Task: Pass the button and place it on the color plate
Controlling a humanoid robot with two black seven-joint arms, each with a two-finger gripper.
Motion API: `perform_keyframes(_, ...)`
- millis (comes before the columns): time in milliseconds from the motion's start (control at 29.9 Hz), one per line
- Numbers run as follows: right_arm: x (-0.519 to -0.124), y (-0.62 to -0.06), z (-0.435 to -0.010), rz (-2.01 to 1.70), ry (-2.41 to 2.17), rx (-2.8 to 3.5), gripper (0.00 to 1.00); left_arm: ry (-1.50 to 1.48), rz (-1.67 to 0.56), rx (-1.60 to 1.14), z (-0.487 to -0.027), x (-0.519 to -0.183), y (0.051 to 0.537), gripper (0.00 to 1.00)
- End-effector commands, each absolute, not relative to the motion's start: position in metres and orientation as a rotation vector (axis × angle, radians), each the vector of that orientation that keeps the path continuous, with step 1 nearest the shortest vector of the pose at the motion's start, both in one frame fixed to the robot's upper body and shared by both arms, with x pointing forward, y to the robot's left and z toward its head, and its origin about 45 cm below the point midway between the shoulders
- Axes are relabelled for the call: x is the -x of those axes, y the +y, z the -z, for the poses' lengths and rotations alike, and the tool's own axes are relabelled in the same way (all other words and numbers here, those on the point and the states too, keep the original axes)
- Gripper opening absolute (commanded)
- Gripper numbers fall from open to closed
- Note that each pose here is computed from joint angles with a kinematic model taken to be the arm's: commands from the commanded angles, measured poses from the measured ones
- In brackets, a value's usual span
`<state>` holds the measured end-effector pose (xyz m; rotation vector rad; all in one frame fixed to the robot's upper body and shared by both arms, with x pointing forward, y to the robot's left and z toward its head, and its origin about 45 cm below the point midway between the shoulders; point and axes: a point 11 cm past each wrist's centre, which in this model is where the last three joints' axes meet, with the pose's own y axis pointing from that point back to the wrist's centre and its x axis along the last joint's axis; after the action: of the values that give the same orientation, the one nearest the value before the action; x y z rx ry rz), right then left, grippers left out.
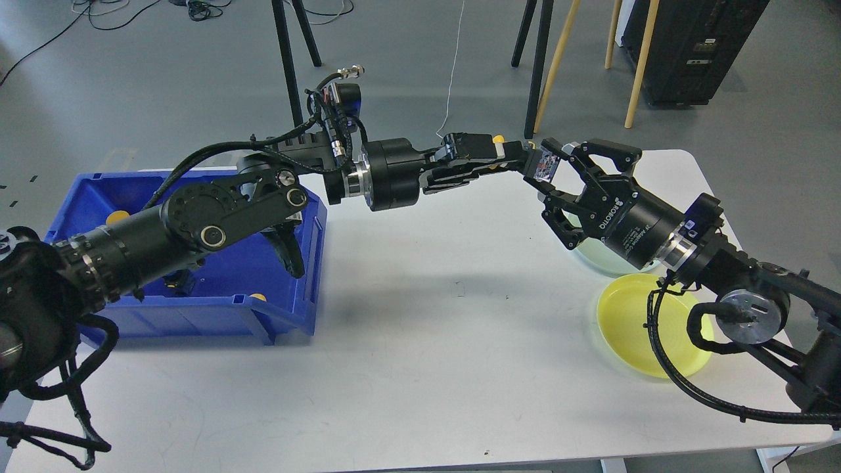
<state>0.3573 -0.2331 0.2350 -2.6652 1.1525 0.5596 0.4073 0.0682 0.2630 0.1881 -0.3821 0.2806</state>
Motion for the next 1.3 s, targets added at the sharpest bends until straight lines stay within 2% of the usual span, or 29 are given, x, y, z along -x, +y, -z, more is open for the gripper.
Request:
perform_keyframes(0,-0.358,-0.232,-0.235,-0.557,1.17,2.659,0.03,-0.382,-0.287,-0.189,-0.261,-0.407,0.069,0.08)
perform_keyframes(67,-0.359,-0.232,-0.237,-0.553,1.176,2.653,0.01,-0.383,-0.289,-0.189,-0.261,-0.407,0.069,0.13)
perform_keyframes(100,-0.36,-0.233,-0.237,-0.552,1.181,2.65,0.01,-0.381,-0.289,-0.188,-0.261,-0.407,0.069,0.27)
perform_keyframes(167,-0.362,-0.235,-0.239,-0.542,1.197,2.639,0.01,-0.378,-0.3,-0.178,-0.263,-0.408,0.068,0.69)
perform_keyframes(267,-0.363,-0.24,-0.239,-0.535,1.234,2.624,0.01,-0.377,-0.3,-0.177,-0.262,-0.408,0.067,0.78)
perform_keyframes(435,-0.362,-0.261,-0.232,-0.567,1.351,2.527,0.01,-0.373,-0.312,-0.184,-0.261,-0.41,0.075,0.8)
perform_keyframes(535,-0.354,-0.294,-0.21,-0.706,1.568,2.314,0.01,-0.38,-0.337,-0.176,-0.268,-0.415,0.084,0.8)
perform_keyframes(735,-0.286,-0.366,-0.127,-1.179,2.026,1.709,0.01,-0.469,-0.438,-0.415,-0.268,-0.436,0.197,0.82)
perform_keyframes(836,-0.253,-0.369,-0.096,-1.332,2.097,1.661,0.01,-0.603,-0.363,-0.694,-0.279,-0.438,0.263,0.82)
perform_keyframes(969,-0.227,-0.367,-0.075,-1.459,2.133,1.629,0.03,-0.811,-0.232,-1.048,-0.279,-0.437,0.321,0.83)
perform_keyframes(1003,-0.224,-0.367,-0.074,-1.463,2.137,1.61,0.06,-0.856,-0.186,-1.135,-0.277,-0.436,0.333,0.83)
perform_keyframes(1036,-0.222,-0.369,-0.073,-1.463,2.147,1.594,0.15,-0.888,-0.15,-1.194,-0.276,-0.436,0.34,0.84)
perform_keyframes(1070,-0.221,-0.37,-0.072,-1.464,2.153,1.584,0.32,-0.914,-0.117,-1.259,-0.275,-0.435,0.351,0.84)
perform_keyframes(1103,-0.221,-0.371,-0.074,-1.456,2.153,1.58,0.43,-0.927,-0.096,-1.306,-0.274,-0.433,0.361,0.84)
perform_keyframes(1136,-0.223,-0.372,-0.076,-1.447,2.147,1.576,0.6,-0.932,-0.077,-1.345,-0.272,-0.432,0.369,0.84)
perform_keyframes(1170,-0.224,-0.375,-0.078,-1.434,2.141,1.567,0.94,-0.933,-0.062,-1.366,-0.269,-0.43,0.373,0.84)
perform_keyframes(1203,-0.226,-0.377,-0.081,-1.42,2.135,1.56,0.99,-0.929,-0.055,-1.375,-0.267,-0.429,0.375,0.84)
perform_keyframes(1270,-0.234,-0.381,-0.093,-1.378,2.106,1.553,1.0,-0.901,-0.029,-1.406,-0.256,-0.424,0.384,0.84)
